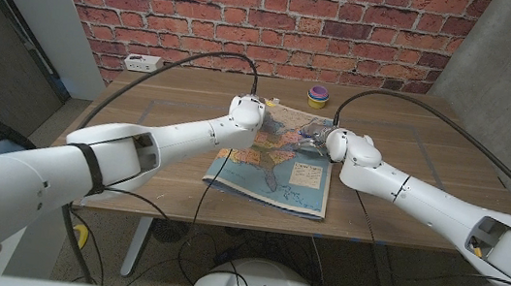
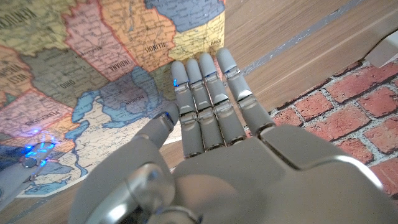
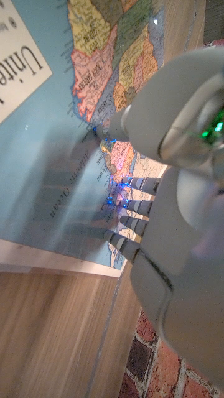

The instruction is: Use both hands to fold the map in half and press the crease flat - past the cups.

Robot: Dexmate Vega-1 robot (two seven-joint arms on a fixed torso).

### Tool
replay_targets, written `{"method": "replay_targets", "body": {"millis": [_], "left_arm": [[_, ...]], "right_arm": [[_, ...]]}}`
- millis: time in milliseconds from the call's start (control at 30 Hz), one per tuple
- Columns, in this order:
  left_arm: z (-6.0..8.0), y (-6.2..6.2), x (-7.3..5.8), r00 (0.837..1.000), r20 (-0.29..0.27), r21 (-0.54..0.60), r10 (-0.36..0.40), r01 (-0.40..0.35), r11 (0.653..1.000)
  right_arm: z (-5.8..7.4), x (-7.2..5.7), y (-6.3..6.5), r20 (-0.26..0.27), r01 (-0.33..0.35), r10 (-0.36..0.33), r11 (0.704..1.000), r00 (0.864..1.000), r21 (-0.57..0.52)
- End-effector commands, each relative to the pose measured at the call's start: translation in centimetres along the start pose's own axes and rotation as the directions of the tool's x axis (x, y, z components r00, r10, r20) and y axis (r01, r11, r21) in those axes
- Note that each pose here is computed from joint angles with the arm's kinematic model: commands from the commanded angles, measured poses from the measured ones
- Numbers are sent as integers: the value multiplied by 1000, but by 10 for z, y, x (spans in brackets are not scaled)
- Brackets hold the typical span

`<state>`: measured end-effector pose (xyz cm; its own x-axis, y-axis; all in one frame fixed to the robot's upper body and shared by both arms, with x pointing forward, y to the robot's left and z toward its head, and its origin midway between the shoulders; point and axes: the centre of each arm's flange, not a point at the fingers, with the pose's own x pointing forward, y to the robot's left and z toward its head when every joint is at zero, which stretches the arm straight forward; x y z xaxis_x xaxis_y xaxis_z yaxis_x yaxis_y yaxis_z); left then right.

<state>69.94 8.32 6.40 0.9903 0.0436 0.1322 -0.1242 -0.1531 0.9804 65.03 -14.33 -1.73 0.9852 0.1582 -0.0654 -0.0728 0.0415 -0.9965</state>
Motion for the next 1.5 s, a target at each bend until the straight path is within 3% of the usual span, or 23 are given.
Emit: {"method": "replay_targets", "body": {"millis": [33,200,300,400,533,700,1067,1500], "left_arm": [[-4,-16,10,995,-28,2,-101,101,995],[-8,-15,6,996,-9,-21,-88,88,996],[-12,-12,-4,998,42,-72,-40,43,996],[-15,-8,-20,995,74,-117,63,-54,992],[-14,-4,-45,970,54,-111,238,-231,967],[-13,-3,-72,940,76,-174,332,-315,933],[-8,-6,-108,924,138,-171,357,-333,927],[-13,-21,-135,941,166,-171,296,-268,948]], "right_arm": [[1,1,0,2,1,-1,1000,1000,-2],[1,0,1,1,-1,1,1000,1000,0],[2,0,2,-1,-4,4,1000,1000,-2],[2,-1,2,1,-5,5,1000,1000,-5],[3,-1,2,2,-4,4,1000,1000,0],[5,-3,3,4,1,-1,1000,1000,-5],[5,-5,6,3,-8,8,1000,1000,5],[8,-9,6,-1,0,0,1000,1000,-3]]}}
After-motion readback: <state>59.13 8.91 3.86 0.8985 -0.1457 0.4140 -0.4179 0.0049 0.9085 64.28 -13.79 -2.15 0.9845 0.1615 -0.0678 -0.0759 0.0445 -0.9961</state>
